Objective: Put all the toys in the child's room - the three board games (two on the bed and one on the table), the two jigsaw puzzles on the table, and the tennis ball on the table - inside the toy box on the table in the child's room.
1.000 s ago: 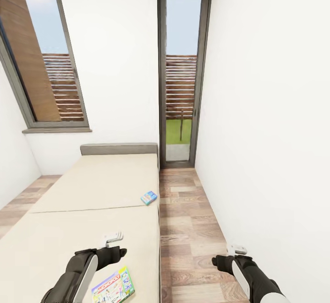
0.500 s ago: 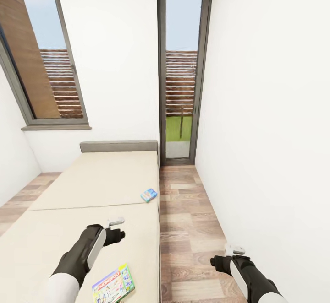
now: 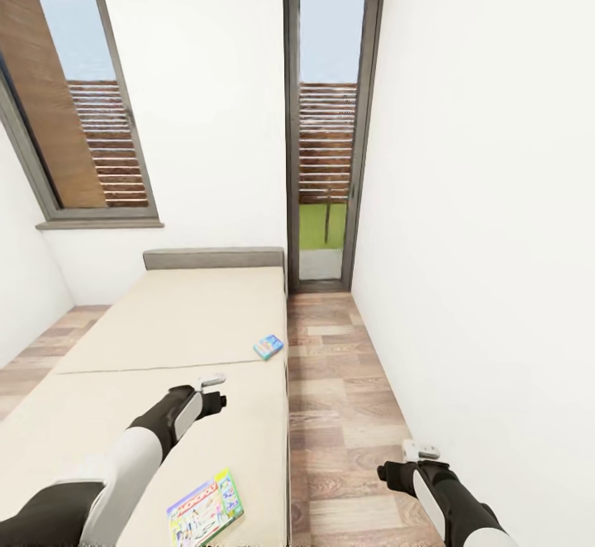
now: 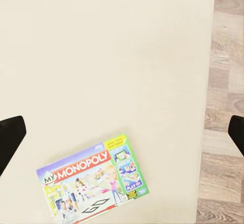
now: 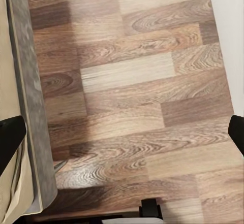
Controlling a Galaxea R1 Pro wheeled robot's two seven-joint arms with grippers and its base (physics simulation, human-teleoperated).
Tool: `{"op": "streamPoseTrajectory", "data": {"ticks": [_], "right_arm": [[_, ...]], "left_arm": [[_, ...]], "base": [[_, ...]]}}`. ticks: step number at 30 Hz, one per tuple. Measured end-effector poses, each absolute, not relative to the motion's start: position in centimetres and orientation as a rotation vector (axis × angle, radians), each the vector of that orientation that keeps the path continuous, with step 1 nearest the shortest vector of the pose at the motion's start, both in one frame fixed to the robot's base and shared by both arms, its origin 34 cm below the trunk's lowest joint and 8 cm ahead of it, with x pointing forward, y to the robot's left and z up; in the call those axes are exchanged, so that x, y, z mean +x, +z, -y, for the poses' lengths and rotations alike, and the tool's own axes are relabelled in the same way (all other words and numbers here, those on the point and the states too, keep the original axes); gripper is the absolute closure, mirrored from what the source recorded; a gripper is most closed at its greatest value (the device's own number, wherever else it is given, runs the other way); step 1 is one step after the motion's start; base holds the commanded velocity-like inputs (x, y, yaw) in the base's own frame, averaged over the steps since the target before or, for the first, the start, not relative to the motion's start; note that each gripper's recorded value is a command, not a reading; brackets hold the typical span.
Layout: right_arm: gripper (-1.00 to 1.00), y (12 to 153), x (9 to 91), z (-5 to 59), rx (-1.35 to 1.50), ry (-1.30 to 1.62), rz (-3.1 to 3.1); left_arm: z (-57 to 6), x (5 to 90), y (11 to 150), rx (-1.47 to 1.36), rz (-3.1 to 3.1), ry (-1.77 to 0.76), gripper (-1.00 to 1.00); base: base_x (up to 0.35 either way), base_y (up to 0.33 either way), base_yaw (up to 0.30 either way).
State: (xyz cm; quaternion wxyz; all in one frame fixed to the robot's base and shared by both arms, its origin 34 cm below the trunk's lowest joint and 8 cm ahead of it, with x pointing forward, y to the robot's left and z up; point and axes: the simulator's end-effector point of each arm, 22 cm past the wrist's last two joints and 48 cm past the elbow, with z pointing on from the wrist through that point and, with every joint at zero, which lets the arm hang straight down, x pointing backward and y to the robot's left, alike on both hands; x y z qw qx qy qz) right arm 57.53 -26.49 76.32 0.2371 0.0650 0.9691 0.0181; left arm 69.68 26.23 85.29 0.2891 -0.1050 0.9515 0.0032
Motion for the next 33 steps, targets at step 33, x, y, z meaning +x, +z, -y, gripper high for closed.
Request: {"op": "streamPoseTrajectory", "data": {"ticks": [33], "right_arm": [[-1.0, 74.3, 56.8, 25.7, 0.177, 0.068, -2.71]], "left_arm": [[-27.1, 69.3, 82.5, -0.278, -2.576, 0.047, -1.0]], "base": [[0.0, 0.0, 0.0]]}}
